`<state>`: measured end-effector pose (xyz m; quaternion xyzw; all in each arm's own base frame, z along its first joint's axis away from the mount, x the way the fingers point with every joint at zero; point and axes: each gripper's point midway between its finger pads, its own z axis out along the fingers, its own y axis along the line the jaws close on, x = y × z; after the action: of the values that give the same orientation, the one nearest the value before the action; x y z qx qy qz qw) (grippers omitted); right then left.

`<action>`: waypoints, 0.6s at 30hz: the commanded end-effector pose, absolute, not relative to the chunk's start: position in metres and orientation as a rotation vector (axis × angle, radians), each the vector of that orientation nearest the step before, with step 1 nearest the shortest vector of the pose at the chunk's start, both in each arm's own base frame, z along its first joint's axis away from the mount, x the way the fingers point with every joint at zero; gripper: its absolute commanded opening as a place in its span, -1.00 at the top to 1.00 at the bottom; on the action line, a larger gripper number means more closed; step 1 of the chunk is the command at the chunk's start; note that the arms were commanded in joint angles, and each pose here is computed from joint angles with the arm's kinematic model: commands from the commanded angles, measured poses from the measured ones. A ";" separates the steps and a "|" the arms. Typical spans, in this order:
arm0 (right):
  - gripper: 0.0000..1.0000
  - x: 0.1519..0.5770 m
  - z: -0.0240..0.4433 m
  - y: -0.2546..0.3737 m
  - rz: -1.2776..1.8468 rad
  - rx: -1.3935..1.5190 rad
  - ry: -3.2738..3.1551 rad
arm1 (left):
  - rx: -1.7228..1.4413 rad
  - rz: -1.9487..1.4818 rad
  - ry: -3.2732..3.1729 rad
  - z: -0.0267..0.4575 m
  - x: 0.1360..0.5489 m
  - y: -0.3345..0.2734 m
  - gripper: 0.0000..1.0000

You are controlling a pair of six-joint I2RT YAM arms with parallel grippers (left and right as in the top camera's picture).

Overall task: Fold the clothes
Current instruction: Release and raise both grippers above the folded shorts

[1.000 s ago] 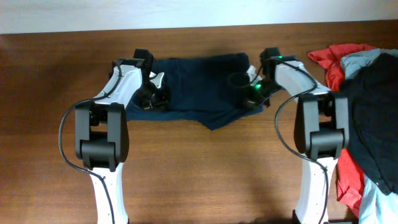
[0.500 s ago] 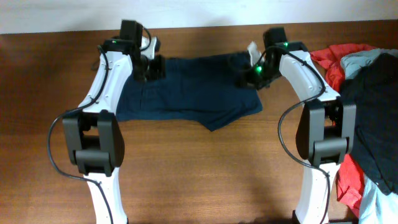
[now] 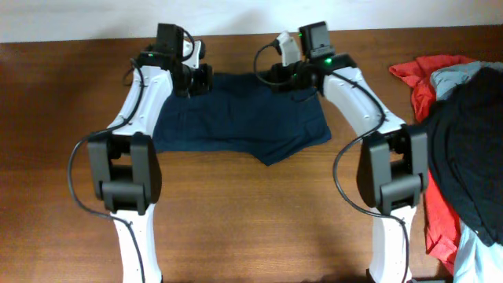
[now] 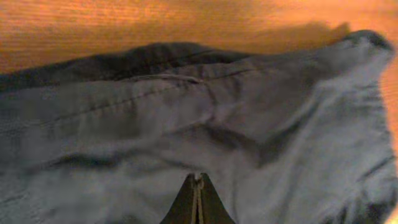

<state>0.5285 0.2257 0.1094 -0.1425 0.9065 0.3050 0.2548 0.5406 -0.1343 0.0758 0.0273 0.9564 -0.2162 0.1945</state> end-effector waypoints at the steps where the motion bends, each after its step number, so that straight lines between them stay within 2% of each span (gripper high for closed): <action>1: 0.92 0.542 0.070 0.224 0.653 -0.290 2.523 | 0.068 -0.597 2.692 0.047 0.549 -0.135 0.99; 7: 0.92 0.559 0.030 0.229 0.624 -0.293 2.499 | 0.066 -0.539 2.650 0.039 0.564 -0.131 0.99; 11: 0.92 0.572 0.013 0.209 0.547 -0.220 2.502 | 0.043 -0.457 2.669 0.027 0.565 -0.121 0.99; 18: 0.92 0.592 0.014 0.152 0.506 -0.085 2.487 | 0.002 -0.278 2.679 0.020 0.570 -0.098 0.99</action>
<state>0.5794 0.1934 0.0148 -0.0736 0.9306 0.2128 0.2886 0.5673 -0.1140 0.0307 0.0130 0.9639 -0.1468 0.2217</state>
